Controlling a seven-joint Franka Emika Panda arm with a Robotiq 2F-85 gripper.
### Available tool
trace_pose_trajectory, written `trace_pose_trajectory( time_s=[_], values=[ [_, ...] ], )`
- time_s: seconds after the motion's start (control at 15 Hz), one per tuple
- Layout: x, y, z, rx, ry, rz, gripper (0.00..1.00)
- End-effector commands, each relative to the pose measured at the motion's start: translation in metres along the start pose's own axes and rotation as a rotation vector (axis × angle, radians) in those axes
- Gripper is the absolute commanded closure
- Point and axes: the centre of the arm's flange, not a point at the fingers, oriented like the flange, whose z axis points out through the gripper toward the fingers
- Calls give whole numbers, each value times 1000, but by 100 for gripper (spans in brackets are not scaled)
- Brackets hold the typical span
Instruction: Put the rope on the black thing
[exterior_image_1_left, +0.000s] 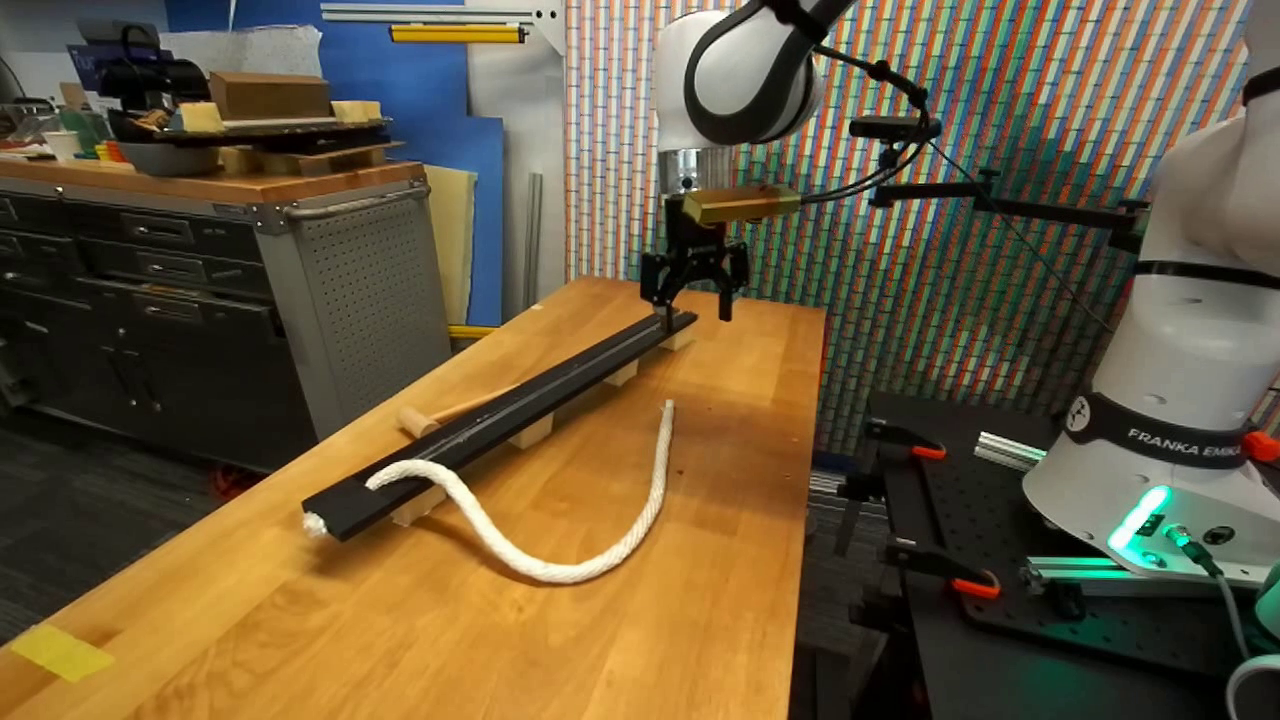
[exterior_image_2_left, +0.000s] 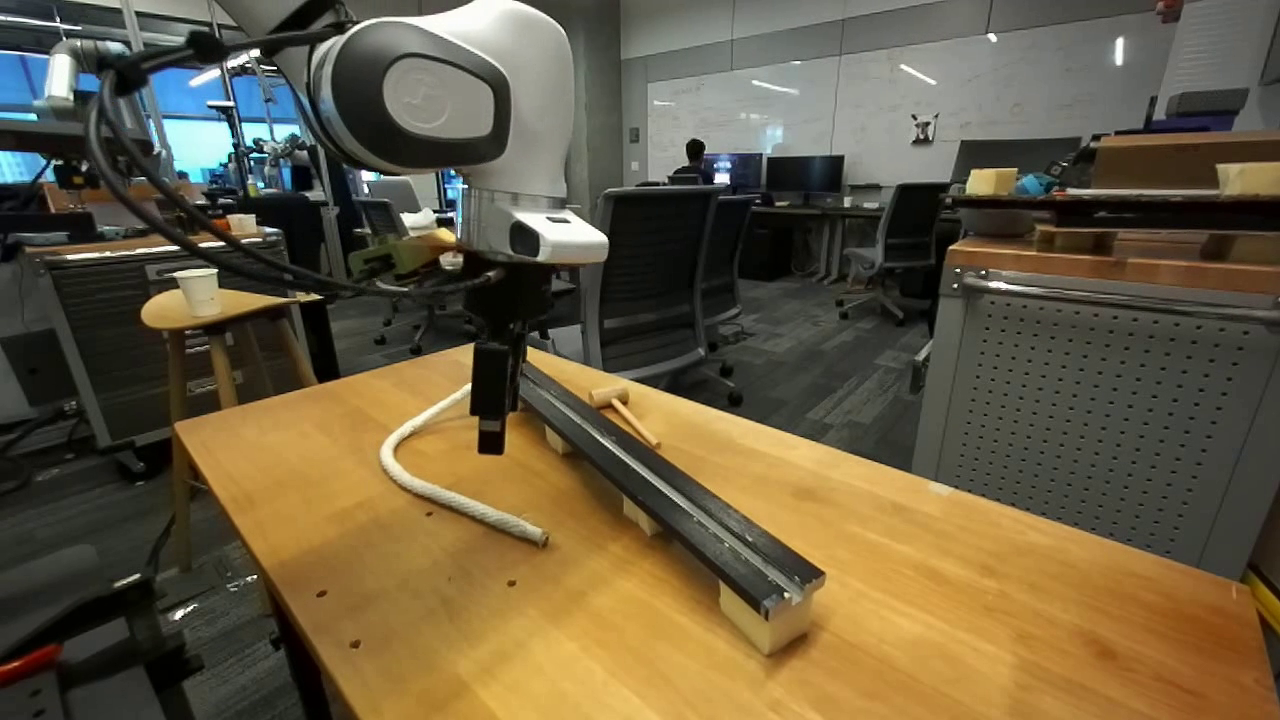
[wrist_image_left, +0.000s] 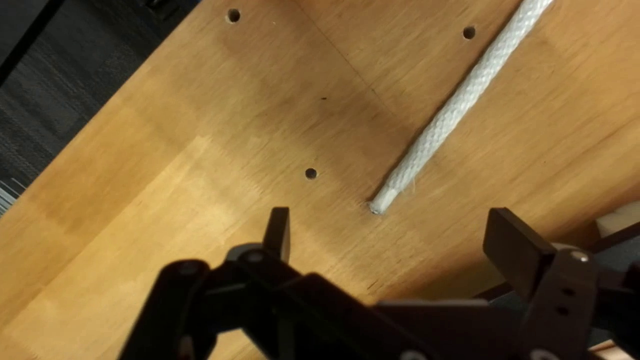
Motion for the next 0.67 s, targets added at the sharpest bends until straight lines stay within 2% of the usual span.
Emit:
trace_pose_trajectory(
  time_s=[0.0, 0.4, 0.6],
  values=[
    [17, -8, 14, 47, 15, -23, 0],
    [26, -16, 38, 95, -12, -21, 0],
    [30, -23, 43, 136, -13, 26, 0]
  ],
)
